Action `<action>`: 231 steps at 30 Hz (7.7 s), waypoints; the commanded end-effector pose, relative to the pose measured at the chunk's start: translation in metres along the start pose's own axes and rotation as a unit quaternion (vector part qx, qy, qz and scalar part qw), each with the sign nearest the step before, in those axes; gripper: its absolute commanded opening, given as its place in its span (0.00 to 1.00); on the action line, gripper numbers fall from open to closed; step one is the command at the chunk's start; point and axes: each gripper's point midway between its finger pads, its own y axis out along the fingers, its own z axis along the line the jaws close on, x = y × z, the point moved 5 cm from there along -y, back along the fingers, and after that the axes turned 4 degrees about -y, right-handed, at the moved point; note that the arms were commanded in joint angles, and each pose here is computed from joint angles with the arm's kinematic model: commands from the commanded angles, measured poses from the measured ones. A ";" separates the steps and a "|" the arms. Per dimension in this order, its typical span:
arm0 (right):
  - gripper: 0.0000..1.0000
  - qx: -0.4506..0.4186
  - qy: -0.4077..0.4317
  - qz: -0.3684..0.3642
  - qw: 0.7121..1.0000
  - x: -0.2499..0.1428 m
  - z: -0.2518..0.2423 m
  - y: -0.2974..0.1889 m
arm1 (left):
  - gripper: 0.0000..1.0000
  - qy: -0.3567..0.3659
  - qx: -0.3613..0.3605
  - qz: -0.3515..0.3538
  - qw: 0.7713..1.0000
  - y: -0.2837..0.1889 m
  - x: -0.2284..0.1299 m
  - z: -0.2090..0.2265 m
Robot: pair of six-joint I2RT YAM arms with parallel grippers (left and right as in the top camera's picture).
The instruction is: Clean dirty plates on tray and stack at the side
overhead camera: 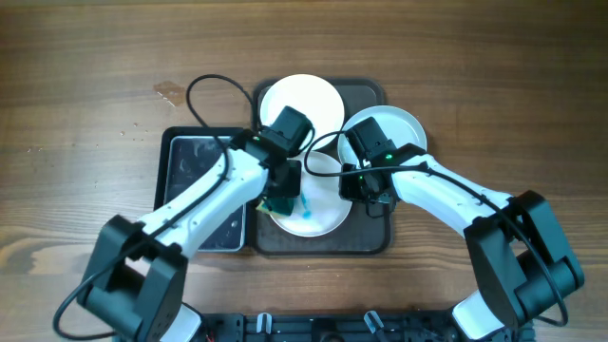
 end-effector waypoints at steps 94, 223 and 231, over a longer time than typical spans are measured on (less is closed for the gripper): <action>0.07 -0.050 -0.003 0.005 0.999 -0.003 -0.021 0.011 | 0.04 -0.163 -0.224 0.064 0.959 0.036 0.014 -0.048; 0.04 -0.015 -0.153 -0.029 0.988 0.018 0.017 -0.095 | 0.80 -0.305 -0.099 -0.204 0.925 -0.126 0.014 0.157; 0.04 0.097 -0.159 -0.059 0.981 0.044 0.070 -0.145 | 0.90 -0.421 -0.055 -0.273 0.863 -0.185 -0.004 0.228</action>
